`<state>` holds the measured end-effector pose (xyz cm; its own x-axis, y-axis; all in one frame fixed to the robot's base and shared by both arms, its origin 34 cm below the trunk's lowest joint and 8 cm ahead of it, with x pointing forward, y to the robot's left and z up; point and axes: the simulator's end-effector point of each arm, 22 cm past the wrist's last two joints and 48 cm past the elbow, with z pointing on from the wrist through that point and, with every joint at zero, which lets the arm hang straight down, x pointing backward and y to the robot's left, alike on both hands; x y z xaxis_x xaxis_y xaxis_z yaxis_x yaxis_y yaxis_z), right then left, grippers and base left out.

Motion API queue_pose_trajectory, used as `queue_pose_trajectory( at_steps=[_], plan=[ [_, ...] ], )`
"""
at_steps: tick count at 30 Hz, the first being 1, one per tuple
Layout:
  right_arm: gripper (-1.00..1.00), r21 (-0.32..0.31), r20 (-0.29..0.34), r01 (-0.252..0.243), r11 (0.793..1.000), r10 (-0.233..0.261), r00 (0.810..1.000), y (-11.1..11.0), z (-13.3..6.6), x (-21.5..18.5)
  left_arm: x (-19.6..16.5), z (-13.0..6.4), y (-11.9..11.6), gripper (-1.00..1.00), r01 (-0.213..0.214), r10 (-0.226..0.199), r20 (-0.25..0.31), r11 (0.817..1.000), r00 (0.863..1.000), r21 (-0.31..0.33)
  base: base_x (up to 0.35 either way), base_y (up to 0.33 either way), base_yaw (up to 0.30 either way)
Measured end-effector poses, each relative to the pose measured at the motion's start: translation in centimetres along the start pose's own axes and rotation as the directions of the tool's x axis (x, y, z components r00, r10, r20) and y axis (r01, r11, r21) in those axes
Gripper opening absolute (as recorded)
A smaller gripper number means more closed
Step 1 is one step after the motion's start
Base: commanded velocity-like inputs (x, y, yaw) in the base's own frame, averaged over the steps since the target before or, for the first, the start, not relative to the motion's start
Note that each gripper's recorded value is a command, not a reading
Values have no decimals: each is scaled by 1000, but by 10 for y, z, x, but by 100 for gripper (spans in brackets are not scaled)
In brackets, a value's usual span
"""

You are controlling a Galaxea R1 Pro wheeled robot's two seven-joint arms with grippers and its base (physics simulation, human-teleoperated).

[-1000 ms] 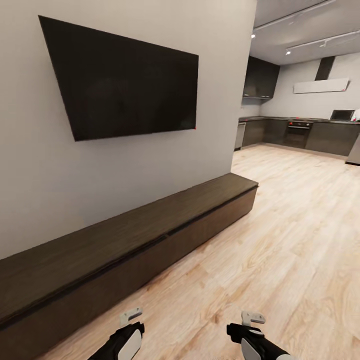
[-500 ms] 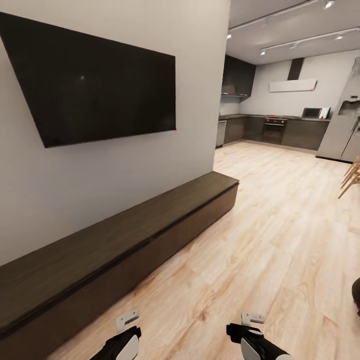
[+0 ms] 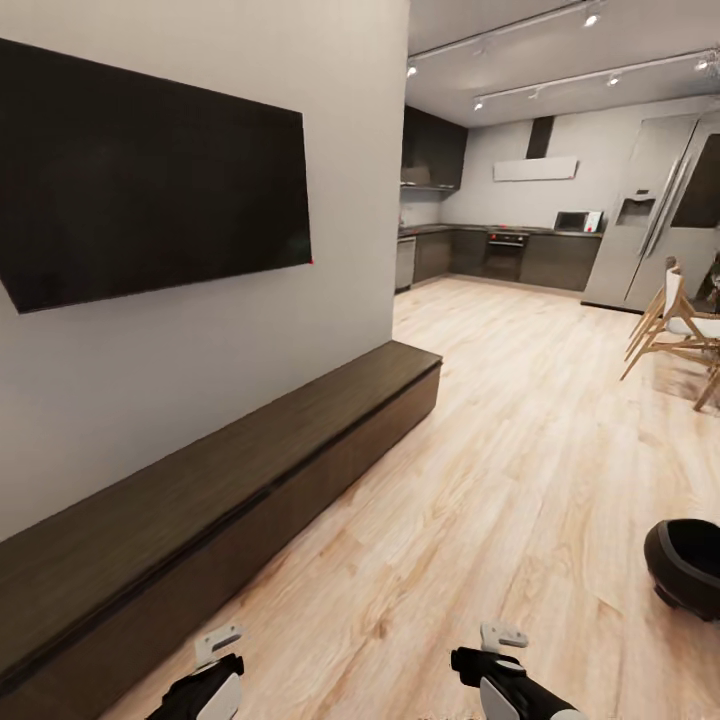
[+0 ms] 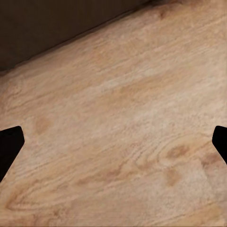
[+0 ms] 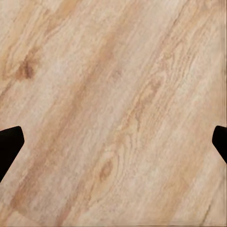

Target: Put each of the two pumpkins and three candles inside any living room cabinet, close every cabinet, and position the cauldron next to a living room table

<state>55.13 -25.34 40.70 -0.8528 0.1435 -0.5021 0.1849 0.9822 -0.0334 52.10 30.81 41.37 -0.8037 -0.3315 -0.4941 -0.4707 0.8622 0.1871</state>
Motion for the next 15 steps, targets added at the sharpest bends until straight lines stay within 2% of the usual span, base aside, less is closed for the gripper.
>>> queue_pose_trajectory(
  at_steps=[6, 15],
  plan=[
    [100, 1, -3, 0, 1000, 0, 1000, 0, -8, -5, -16, 0, 28, 100, 12, -11, 43, 999, 999, -44, 0, 0, -234],
    [100, 1, -2, 1, 1000, -1, 1000, 0, -21, -15, -20, -11, 35, 100, 8, -6, 37, 998, 999, -56, 0, 0, -234]
  ],
)
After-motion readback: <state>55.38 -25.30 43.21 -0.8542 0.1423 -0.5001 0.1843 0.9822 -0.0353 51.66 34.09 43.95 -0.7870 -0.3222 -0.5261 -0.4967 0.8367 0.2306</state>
